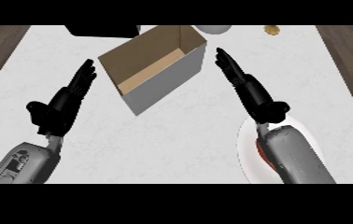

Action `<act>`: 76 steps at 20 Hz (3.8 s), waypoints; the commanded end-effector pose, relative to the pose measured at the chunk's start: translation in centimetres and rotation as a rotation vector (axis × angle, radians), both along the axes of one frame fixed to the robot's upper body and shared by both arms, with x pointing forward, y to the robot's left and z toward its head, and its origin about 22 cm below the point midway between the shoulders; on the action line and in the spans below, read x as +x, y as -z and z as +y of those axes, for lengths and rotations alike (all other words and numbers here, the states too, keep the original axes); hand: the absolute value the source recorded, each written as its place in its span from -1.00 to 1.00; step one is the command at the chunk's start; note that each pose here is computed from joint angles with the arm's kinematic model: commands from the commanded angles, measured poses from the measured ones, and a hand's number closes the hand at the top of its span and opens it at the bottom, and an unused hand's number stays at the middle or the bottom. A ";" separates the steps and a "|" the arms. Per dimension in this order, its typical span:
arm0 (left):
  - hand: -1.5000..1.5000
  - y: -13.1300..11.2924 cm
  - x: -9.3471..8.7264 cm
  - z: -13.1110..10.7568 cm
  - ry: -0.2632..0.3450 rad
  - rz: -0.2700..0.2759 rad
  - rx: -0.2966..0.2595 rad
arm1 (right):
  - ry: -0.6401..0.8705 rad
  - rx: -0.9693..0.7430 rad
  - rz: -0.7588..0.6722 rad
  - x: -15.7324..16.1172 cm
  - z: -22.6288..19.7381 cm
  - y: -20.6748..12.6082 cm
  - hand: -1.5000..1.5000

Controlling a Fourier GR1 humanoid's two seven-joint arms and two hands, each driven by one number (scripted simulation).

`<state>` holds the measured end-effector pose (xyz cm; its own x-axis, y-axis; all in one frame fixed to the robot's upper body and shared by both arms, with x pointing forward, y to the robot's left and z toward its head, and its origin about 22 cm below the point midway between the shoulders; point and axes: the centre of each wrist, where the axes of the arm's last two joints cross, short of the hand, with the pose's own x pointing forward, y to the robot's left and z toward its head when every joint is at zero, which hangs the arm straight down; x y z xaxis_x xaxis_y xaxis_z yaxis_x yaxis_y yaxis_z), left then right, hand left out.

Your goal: Pick the bell pepper from the plate and place it in the cardboard box

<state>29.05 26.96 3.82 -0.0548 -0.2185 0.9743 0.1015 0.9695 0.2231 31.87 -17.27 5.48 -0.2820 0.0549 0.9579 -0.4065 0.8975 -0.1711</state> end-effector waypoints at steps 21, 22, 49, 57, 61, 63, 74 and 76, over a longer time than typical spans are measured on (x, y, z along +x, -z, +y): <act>0.00 0.2 -1.7 -3.5 0.136 0.027 0.042 | 0.352 -1.132 -0.702 -17.5 -22.3 3.2 -1.00; 0.00 0.0 -1.5 -4.3 0.158 0.016 0.062 | 0.335 -1.154 -0.686 -18.1 -21.8 2.6 -1.00; 0.00 -0.6 -1.3 -6.9 0.213 0.003 0.049 | 0.256 -1.289 -0.212 -15.9 -14.9 3.9 -1.00; 0.00 -0.2 -0.8 -6.0 0.200 0.009 0.037 | 0.289 -1.245 -0.277 -14.8 -14.8 5.5 -1.00; 0.00 -0.5 -0.1 -6.9 0.189 0.014 0.030 | 0.282 -1.267 -0.271 -12.9 -14.9 5.2 -1.00; 0.00 0.0 -1.2 -6.3 0.195 0.006 0.054 | 0.287 -1.300 -0.266 -13.6 -16.5 4.4 -1.00; 0.00 0.7 0.6 -5.2 0.203 0.019 0.039 | 0.240 -1.352 -0.197 -12.9 -13.7 6.3 -1.00; 0.00 1.3 -1.7 -6.6 0.196 0.004 0.040 | 0.236 -1.356 -0.175 -12.3 -14.5 8.2 -1.00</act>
